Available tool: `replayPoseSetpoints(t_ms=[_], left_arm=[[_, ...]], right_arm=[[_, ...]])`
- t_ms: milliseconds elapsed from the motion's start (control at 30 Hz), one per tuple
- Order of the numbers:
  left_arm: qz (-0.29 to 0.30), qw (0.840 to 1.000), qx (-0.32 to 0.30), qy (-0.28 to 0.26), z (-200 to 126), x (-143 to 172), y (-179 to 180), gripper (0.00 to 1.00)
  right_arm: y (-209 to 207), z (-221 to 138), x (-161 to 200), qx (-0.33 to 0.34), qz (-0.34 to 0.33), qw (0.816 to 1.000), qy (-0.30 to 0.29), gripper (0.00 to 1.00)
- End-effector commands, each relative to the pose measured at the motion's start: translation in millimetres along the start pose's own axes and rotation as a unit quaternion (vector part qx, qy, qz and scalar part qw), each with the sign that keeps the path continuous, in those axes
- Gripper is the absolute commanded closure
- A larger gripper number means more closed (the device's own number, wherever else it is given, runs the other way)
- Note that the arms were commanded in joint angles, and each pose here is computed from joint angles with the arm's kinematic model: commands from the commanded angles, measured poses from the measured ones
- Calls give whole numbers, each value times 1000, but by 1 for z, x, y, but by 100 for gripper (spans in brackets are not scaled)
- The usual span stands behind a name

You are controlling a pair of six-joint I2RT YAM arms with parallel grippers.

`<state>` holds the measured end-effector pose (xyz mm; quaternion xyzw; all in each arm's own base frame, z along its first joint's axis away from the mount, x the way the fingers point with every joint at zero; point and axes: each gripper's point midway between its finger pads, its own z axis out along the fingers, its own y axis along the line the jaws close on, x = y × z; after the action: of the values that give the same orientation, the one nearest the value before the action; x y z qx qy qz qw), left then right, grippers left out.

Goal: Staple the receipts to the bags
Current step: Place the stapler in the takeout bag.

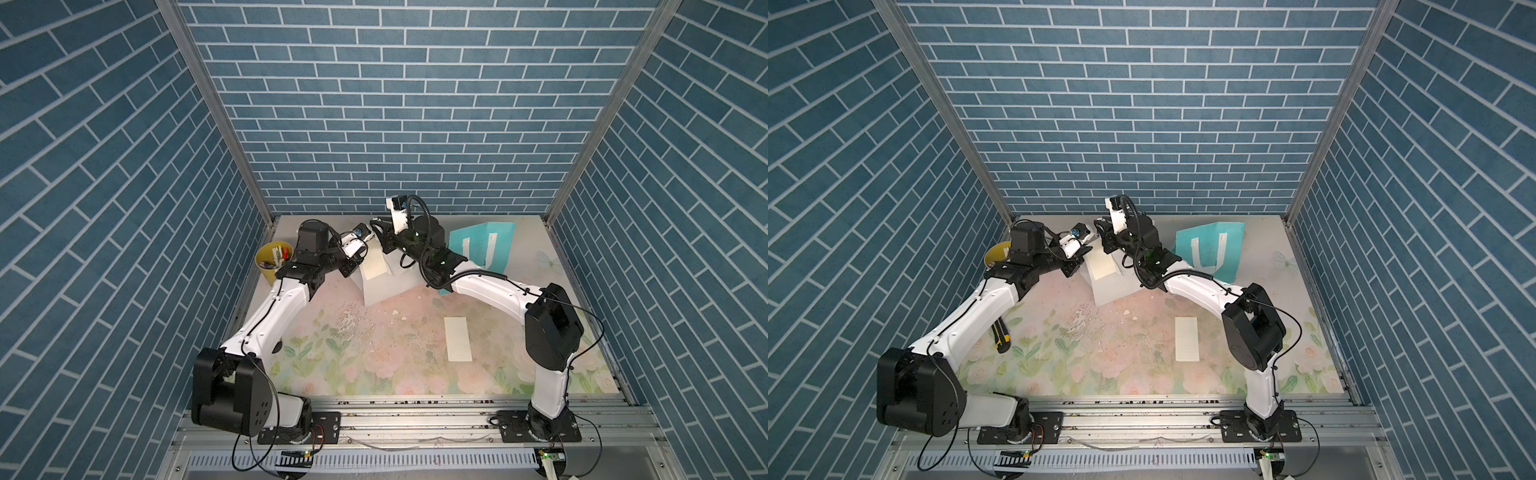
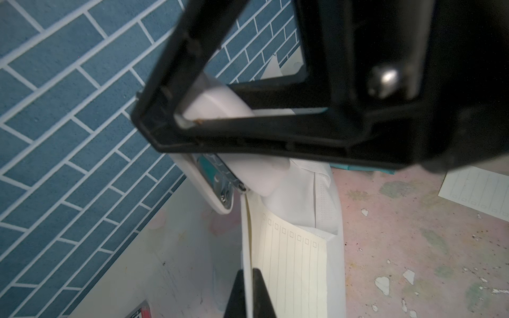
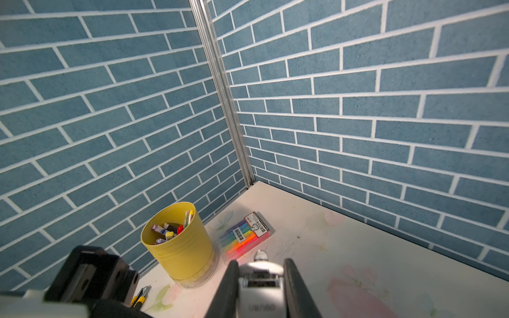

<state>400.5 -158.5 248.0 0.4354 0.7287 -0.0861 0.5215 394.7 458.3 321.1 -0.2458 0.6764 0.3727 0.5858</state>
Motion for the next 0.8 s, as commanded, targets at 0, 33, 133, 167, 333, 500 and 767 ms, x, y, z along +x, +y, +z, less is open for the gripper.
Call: replayPoseSetpoints(t_ms=[0,33,133,167,333,500,767], left_arm=[[1,1000,12,4,6,3,-4,100],[1,1000,11,5,7,3,-3,100],[0,1000,12,8,8,4,-3,100],[0,1000,12,8,8,5,-3,100],[-2,1000,12,9,9,4,-2,100],[-4,1000,12,11,9,4,-1,100],[-4,1000,11,15,7,4,-2,100]], right_arm=[[13,2,-10,-28,12,999,-11,100],[14,2,-8,-30,11,999,-9,100],[15,-1,-7,-31,11,999,-9,100],[15,-2,-8,-31,10,999,-10,100],[14,-3,-7,-30,6,1000,-3,100],[15,-2,1,-27,10,1000,5,100],[14,-2,4,-24,3,1000,10,99]])
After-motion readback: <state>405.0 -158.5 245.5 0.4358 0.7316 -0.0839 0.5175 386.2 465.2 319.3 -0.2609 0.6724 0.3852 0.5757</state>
